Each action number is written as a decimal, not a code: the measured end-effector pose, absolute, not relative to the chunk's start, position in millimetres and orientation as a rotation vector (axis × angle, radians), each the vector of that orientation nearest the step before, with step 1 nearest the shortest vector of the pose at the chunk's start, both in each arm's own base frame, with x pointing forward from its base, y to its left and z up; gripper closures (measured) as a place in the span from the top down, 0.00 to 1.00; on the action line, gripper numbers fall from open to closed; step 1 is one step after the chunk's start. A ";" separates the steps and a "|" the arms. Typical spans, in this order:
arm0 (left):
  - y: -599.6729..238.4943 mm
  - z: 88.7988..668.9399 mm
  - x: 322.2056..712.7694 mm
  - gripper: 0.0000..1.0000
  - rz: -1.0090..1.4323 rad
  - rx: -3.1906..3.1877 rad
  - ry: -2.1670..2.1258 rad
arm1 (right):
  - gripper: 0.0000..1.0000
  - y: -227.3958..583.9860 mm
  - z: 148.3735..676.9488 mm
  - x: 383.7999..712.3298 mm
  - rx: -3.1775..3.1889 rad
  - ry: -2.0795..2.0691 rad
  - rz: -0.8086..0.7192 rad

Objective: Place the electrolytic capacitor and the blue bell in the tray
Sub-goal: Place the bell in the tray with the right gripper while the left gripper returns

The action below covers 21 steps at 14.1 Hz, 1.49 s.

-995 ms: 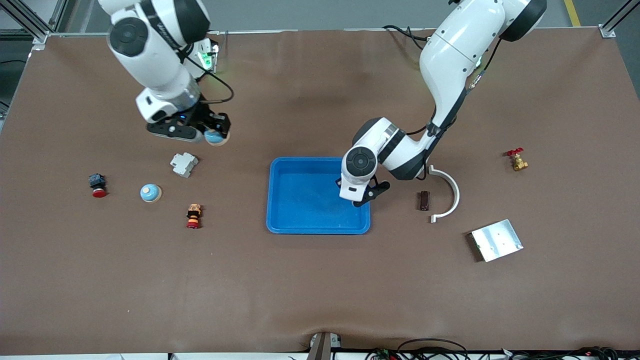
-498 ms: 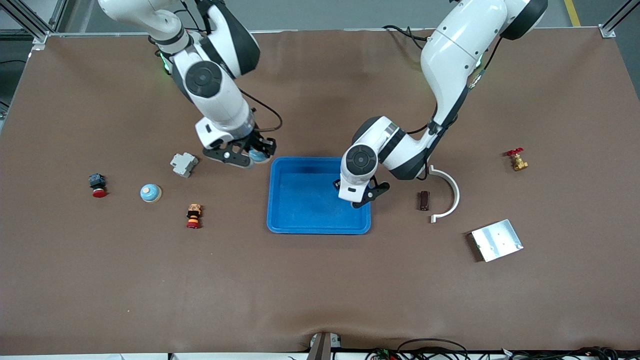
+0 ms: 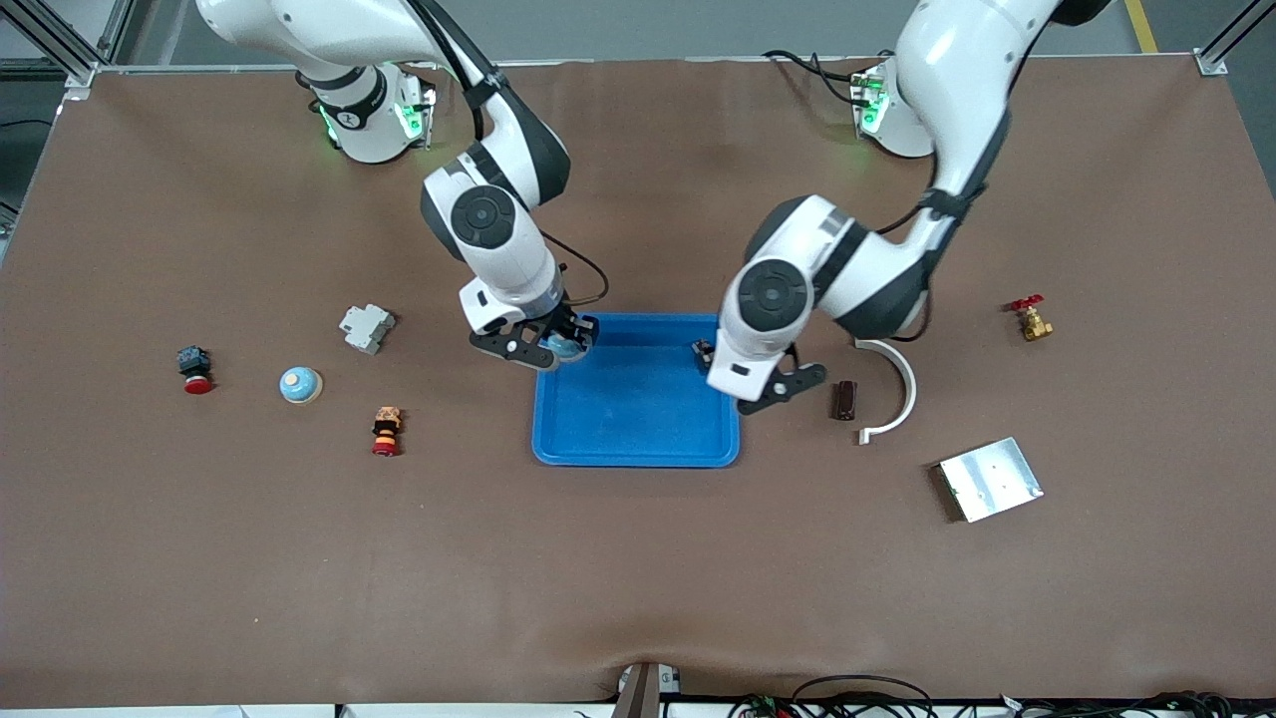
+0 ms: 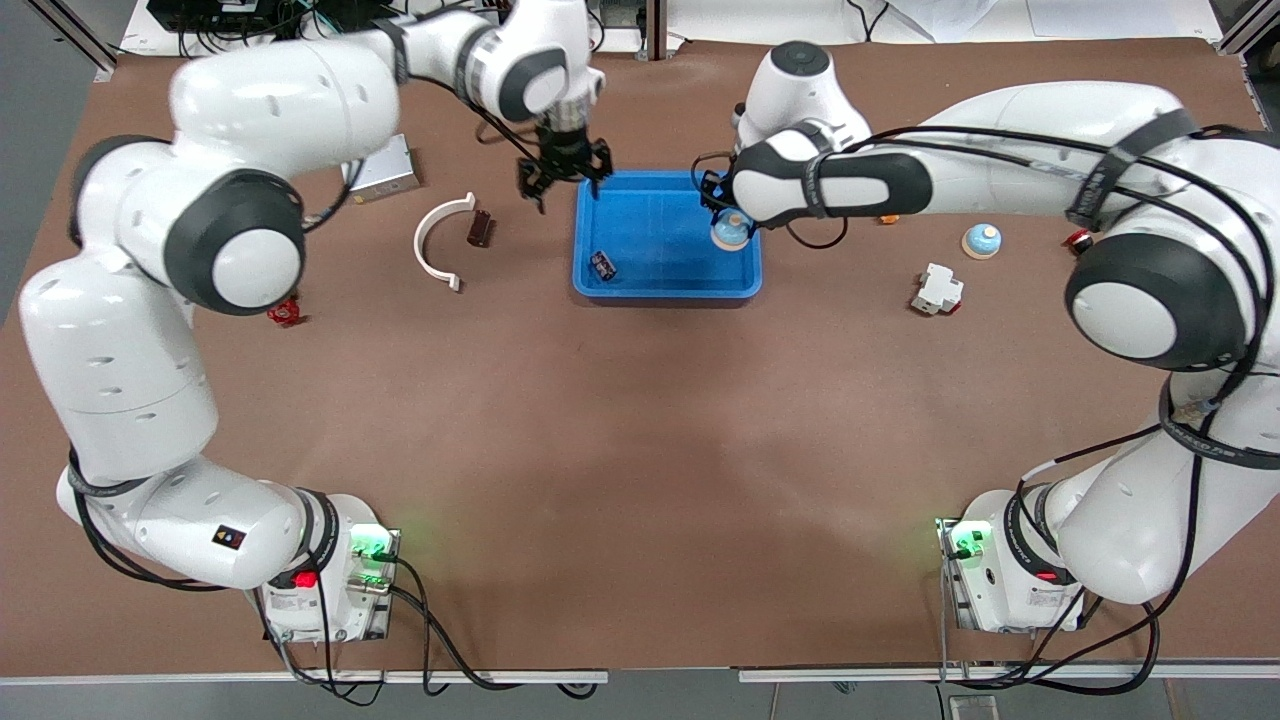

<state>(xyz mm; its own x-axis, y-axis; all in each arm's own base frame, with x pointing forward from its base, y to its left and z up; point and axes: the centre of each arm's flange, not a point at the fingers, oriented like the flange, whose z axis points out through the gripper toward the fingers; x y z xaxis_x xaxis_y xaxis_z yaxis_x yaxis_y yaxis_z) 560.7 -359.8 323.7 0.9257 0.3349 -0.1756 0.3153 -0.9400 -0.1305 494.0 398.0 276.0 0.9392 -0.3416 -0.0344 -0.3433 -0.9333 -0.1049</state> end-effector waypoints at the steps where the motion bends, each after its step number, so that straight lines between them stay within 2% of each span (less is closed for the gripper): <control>1: -335.8 338.1 569.9 1.00 0.313 -2.989 -0.445 | 0.63 406.1 265.6 491.9 -3.000 0.526 0.019; 7: -204.0 378.0 603.6 1.00 0.366 -3.048 -0.099 | 0.63 441.1 226.0 490.9 -3.064 0.554 -0.049; 10: -155.9 380.7 612.3 1.00 0.275 -3.109 -0.006 | 0.63 447.4 210.3 491.1 -3.069 0.562 -0.038; 14: -168.0 334.9 597.3 1.00 0.095 -3.162 0.044 | 0.63 449.1 205.1 494.5 -3.045 0.577 -0.059; 21: -180.6 291.0 572.9 1.00 0.066 -3.180 0.082 | 0.63 454.3 194.1 492.0 -3.026 0.588 -0.075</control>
<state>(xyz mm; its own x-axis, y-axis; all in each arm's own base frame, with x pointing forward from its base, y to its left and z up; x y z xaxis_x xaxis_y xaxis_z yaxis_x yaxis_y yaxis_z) 572.9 -180.6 291.0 0.9978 -0.0521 -0.0403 -0.0504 -0.9979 0.0413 492.0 454.3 194.1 0.9261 -0.3754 0.0365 -0.3726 -0.9256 -0.0660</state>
